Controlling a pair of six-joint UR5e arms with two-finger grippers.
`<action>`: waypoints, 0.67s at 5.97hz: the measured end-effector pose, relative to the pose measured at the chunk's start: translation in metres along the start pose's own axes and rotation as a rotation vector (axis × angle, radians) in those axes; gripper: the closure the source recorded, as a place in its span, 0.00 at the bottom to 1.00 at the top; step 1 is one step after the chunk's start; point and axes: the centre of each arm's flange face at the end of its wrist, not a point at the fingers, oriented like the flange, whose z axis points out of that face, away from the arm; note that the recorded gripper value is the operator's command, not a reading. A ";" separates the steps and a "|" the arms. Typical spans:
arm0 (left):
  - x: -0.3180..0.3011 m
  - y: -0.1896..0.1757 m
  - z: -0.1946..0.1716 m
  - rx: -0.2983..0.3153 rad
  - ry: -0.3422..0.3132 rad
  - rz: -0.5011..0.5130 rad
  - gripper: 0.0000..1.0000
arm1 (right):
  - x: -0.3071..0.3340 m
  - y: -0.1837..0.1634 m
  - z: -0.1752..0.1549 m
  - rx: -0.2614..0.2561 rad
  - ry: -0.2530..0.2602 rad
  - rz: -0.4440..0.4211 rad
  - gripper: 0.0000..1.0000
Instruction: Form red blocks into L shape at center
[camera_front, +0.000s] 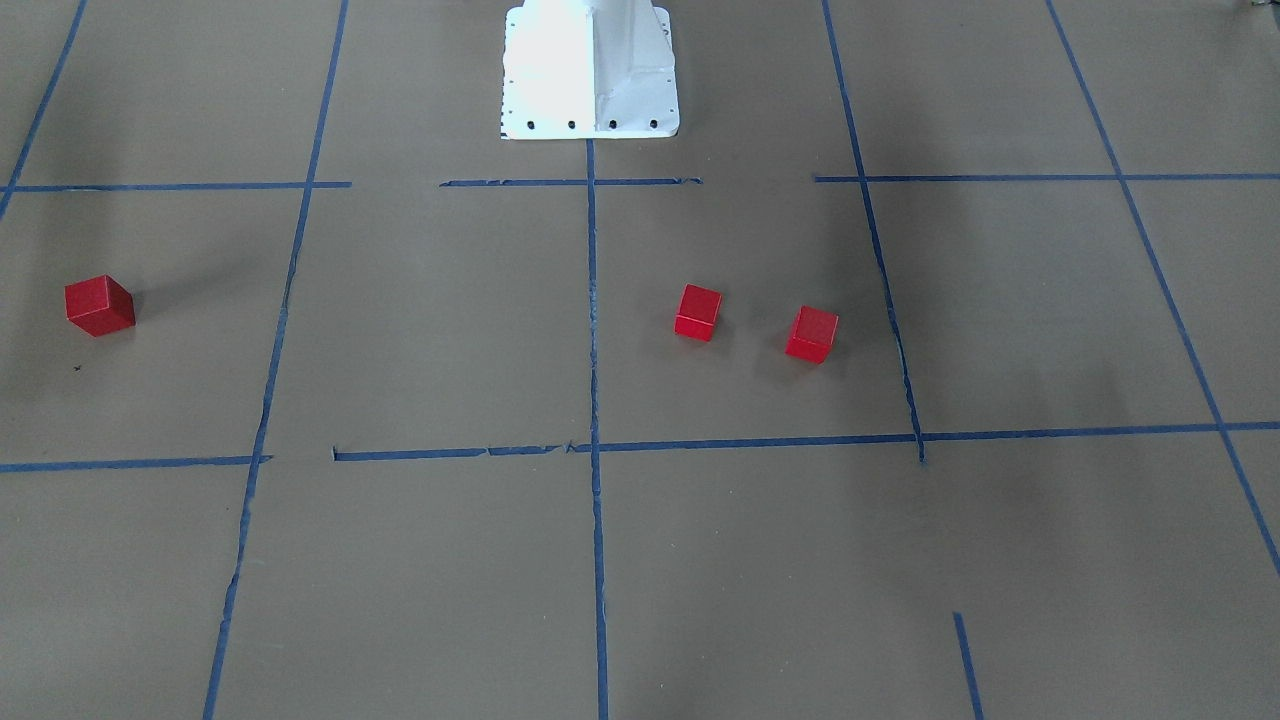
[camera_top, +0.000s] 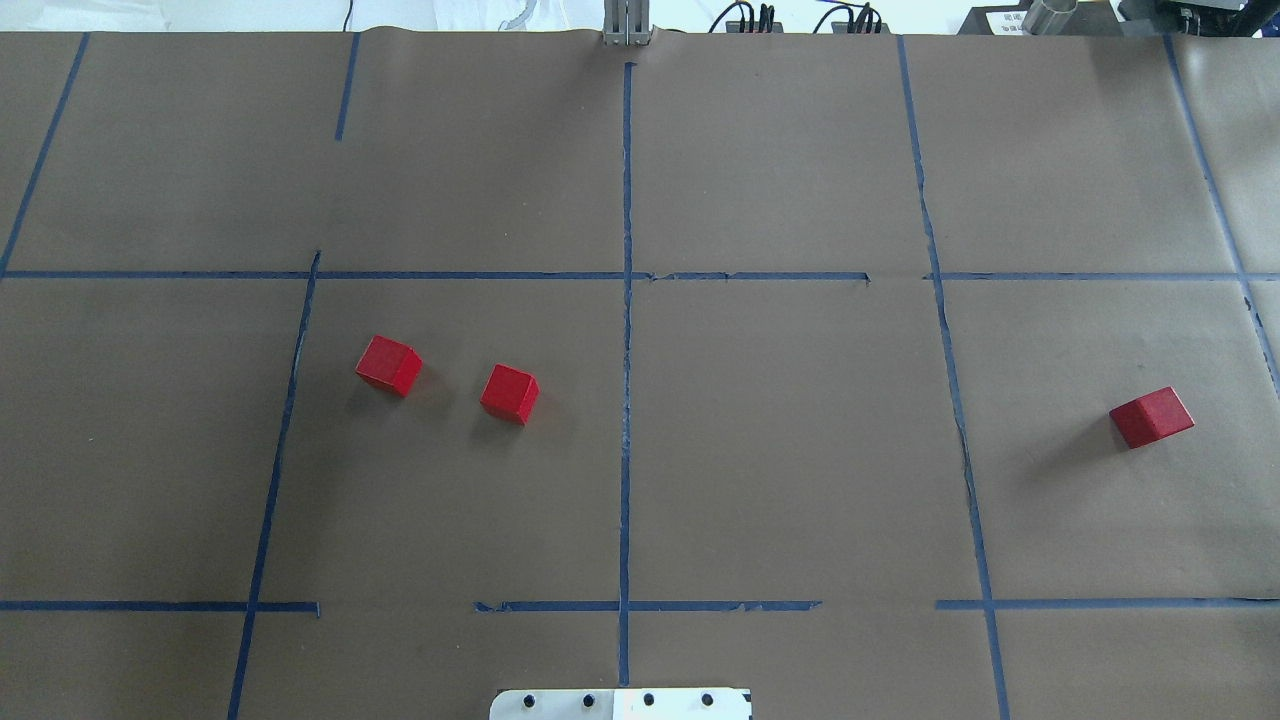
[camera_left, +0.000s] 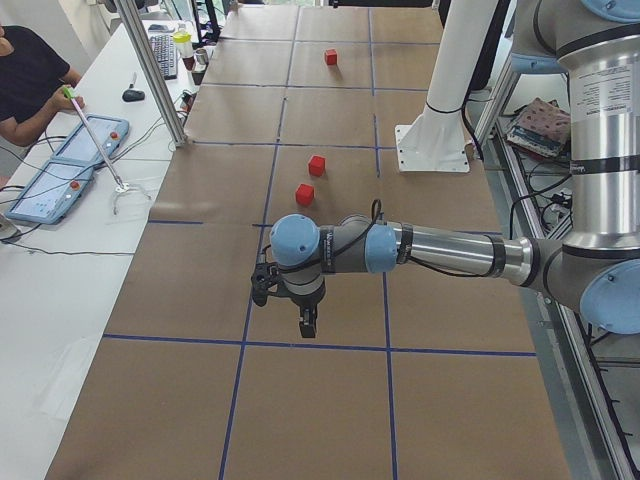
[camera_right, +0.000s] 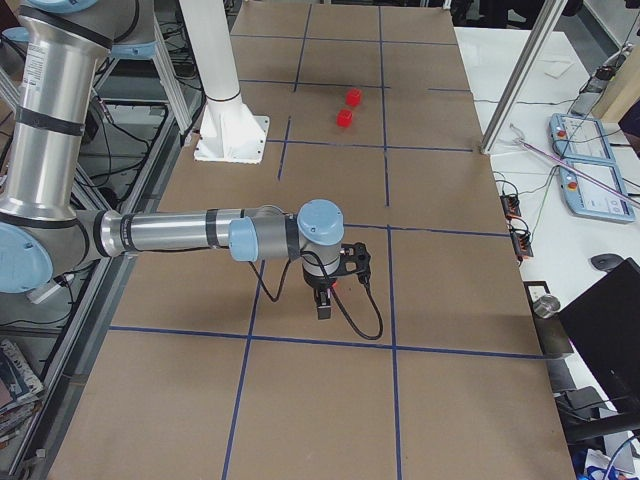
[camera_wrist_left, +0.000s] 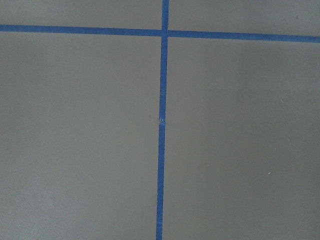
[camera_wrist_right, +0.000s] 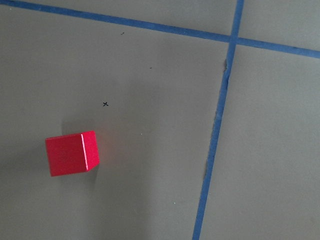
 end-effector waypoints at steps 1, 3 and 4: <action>-0.002 0.000 0.001 -0.003 0.001 -0.003 0.00 | -0.016 -0.006 0.011 -0.008 -0.005 -0.034 0.01; 0.000 -0.002 0.001 -0.001 0.001 0.000 0.00 | -0.070 -0.020 0.044 0.010 -0.037 -0.029 0.01; 0.001 -0.002 -0.001 0.002 0.001 0.003 0.00 | -0.096 -0.027 0.065 0.022 -0.055 -0.027 0.01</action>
